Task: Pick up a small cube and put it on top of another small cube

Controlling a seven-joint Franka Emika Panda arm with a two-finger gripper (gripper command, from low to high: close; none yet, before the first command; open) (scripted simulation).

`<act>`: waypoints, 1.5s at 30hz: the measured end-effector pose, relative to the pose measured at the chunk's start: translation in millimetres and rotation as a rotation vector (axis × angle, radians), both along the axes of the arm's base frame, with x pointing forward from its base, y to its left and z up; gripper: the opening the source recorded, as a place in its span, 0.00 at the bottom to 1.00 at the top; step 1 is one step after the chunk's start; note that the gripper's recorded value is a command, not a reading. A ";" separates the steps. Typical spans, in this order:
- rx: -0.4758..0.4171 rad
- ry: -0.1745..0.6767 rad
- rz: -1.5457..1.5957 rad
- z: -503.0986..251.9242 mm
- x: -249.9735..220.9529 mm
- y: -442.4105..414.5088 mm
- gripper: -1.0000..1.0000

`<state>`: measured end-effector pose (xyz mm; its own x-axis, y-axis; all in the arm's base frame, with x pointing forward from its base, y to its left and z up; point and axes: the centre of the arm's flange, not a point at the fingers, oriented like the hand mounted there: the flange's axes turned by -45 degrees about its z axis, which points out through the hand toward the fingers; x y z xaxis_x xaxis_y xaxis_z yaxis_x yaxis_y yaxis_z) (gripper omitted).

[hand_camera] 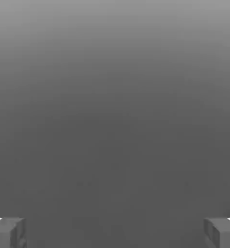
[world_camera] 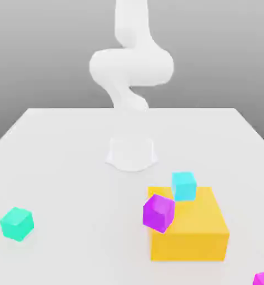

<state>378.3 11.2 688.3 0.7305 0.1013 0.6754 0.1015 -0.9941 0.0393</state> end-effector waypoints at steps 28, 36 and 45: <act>-0.565 0.457 1.351 -404.8 163.4 229.5 0.50; -0.656 0.516 1.601 -541.4 147.5 262.6 0.50; -0.656 0.518 1.605 -539.8 147.0 262.9 0.00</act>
